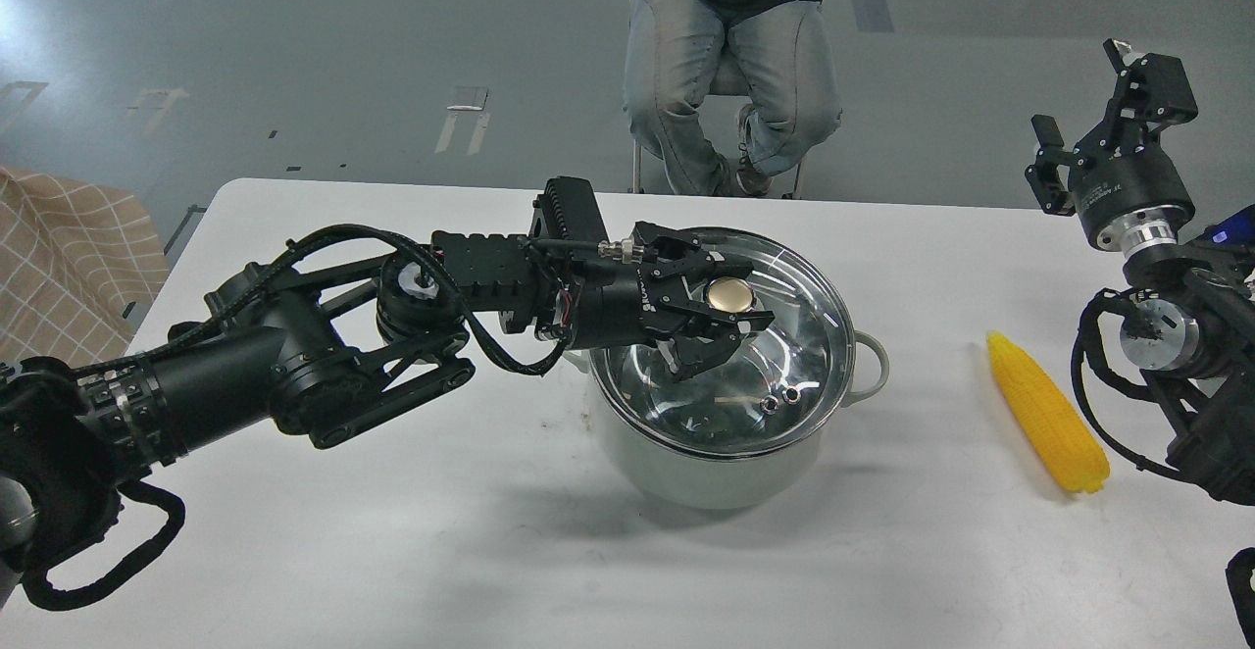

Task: Open pot and put corn in
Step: 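Lift the glass lid off the pot with the left gripper, then lower the glass lid onto the table beside the pot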

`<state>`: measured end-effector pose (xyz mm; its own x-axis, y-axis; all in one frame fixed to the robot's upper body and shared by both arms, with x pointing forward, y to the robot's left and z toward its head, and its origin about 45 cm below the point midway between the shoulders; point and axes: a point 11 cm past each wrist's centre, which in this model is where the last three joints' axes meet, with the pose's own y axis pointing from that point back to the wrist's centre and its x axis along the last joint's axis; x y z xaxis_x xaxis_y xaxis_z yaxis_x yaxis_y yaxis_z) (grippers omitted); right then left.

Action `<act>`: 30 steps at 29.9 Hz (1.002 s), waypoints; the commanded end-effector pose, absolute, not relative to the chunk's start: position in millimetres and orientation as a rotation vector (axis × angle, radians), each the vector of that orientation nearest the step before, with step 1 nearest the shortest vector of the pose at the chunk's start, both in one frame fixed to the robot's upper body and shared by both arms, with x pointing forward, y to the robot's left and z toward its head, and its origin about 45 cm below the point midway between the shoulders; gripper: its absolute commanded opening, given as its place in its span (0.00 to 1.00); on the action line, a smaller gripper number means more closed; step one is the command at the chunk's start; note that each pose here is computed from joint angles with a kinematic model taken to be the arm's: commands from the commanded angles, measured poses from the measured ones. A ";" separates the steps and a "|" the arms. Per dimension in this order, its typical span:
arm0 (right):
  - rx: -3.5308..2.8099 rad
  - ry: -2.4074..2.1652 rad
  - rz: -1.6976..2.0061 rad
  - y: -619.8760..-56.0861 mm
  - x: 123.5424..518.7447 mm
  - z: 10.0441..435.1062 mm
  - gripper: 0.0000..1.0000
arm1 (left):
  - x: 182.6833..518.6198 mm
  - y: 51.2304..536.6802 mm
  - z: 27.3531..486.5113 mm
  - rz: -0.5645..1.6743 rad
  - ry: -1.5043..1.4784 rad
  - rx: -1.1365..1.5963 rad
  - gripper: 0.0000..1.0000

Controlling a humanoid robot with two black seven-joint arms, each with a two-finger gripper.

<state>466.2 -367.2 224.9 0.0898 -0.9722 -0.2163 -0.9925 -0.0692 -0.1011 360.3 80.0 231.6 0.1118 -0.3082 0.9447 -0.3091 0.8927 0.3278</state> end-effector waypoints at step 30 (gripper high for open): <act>-2.145 1.992 0.150 -370.6 461.2 216.7 1.00 | 336.0 364.4 250.3 0.347 -1.457 0.890 0.03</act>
